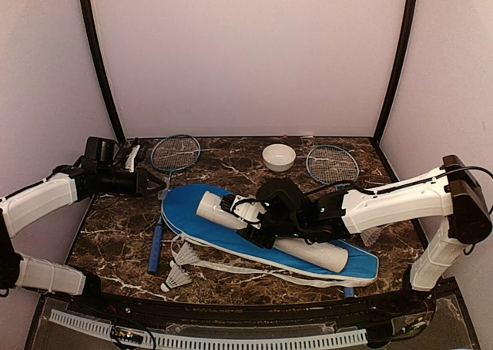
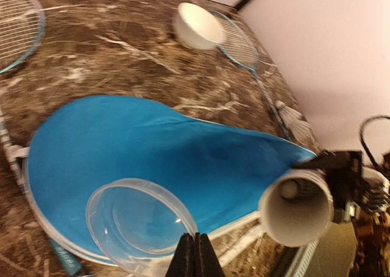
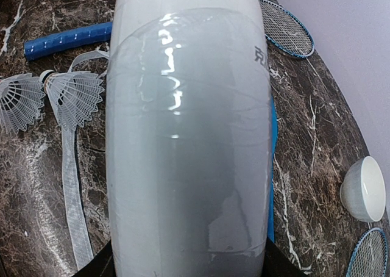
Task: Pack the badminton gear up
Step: Place the tube cap at the center of the board.
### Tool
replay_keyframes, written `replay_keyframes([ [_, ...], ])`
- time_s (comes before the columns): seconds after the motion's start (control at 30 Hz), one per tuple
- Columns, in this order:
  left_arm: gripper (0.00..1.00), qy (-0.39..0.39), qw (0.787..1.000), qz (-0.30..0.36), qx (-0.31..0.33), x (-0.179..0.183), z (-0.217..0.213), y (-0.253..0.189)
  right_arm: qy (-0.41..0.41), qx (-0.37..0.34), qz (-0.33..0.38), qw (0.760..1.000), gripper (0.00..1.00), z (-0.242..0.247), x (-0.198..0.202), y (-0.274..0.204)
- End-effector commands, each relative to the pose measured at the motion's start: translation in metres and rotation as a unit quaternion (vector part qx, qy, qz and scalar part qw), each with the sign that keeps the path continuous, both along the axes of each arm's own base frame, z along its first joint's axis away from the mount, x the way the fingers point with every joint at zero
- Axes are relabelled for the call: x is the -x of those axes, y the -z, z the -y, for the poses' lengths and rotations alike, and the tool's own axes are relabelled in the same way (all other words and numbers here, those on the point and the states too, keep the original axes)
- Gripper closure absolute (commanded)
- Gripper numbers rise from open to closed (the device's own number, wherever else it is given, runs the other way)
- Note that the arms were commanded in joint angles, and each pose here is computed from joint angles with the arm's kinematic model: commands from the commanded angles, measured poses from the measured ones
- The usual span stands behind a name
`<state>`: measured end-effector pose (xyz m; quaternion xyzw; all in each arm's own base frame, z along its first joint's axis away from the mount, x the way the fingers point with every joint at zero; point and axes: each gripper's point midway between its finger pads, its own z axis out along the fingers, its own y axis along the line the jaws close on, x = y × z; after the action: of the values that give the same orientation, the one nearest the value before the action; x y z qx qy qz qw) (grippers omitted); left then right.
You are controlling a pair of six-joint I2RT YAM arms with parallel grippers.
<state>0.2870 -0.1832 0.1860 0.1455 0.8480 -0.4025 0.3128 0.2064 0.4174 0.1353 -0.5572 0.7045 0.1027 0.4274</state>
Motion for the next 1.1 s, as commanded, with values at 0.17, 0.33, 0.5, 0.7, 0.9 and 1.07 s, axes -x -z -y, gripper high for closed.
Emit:
replay_keyframes([
  [0.17, 0.99, -0.25, 0.949, -0.094, -0.167, -0.039, -0.12, 0.065, 0.01, -0.041, 0.001, 0.999, 0.45, -0.007, -0.003, -0.018],
  [0.33, 0.99, -0.273, 0.928, -0.136, -0.215, -0.036, -0.138, 0.091, 0.007, -0.046, 0.002, 0.999, 0.45, -0.009, -0.003, -0.018],
  [0.5, 0.98, -0.275, 0.922, -0.152, -0.229, -0.037, -0.141, 0.101, 0.004, -0.045, 0.004, 0.999, 0.45, -0.011, -0.003, -0.017],
  [0.7, 0.94, -0.267, 0.92, -0.169, -0.232, -0.037, -0.14, 0.109, 0.006, -0.044, 0.005, 0.999, 0.45, -0.009, -0.003, -0.016],
  [0.9, 0.84, -0.26, 0.92, -0.178, -0.233, -0.036, -0.138, 0.114, 0.007, -0.044, 0.003, 0.999, 0.45, -0.008, -0.003, -0.015],
  [1.07, 0.81, -0.254, 0.921, -0.182, -0.231, -0.036, -0.136, 0.114, 0.008, -0.043, 0.003, 0.999, 0.45, -0.008, -0.003, -0.015],
])
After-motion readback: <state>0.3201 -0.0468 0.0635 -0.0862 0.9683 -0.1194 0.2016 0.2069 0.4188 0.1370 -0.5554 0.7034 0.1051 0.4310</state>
